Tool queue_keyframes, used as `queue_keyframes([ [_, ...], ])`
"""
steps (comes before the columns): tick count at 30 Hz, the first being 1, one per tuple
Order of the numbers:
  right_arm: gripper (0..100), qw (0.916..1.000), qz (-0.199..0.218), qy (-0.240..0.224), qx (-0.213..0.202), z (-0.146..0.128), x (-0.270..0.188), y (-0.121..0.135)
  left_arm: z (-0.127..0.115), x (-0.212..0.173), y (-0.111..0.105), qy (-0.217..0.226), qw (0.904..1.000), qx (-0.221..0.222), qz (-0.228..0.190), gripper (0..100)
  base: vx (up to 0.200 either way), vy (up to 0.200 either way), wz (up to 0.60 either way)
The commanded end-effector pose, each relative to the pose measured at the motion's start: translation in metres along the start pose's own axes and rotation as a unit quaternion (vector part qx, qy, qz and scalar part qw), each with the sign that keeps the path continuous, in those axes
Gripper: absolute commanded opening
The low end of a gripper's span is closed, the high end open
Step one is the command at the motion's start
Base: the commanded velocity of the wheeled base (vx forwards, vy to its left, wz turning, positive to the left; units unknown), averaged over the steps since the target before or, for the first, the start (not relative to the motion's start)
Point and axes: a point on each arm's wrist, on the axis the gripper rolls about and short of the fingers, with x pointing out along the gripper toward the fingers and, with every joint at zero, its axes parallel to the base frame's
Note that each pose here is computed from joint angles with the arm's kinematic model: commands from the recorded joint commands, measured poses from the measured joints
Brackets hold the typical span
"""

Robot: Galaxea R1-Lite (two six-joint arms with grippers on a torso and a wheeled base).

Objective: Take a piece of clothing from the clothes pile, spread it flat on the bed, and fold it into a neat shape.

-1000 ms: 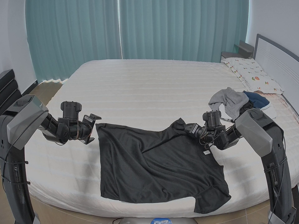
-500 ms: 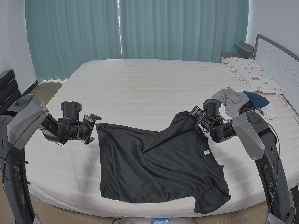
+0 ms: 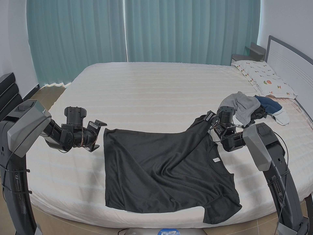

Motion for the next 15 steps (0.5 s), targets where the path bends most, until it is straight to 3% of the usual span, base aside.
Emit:
queue_keyframes([
  [1, 100, 0.9999, 0.0, 0.01, -0.003, -0.009, 0.0, -0.002, 0.0, 0.001, 0.001, 0.0, 1.0, 0.0, 0.001, 100, 0.0, 0.0, 0.0],
  [6, 100, 0.9999, 0.002, -0.014, -0.001, 0.02, -0.007, 0.003, 0.0, 0.0, 0.001, 0.003, 1.0, 0.002, 0.002, 100, 0.0, 0.0, 0.0],
  [10, 100, 0.9999, -0.011, 0.006, 0.005, 0.042, -0.028, 0.001, -0.001, 0.0, 0.001, 0.003, 0.9999, 0.01, 0.003, 100, 0.0, 0.0, 0.0],
  [15, 100, 0.9936, 0.026, 0.106, 0.029, 0.052, -0.071, -0.02, -0.004, 0.004, 0.004, 0.005, 0.9995, 0.029, 0.006, 100, 0.0, 0.0, 0.0],
])
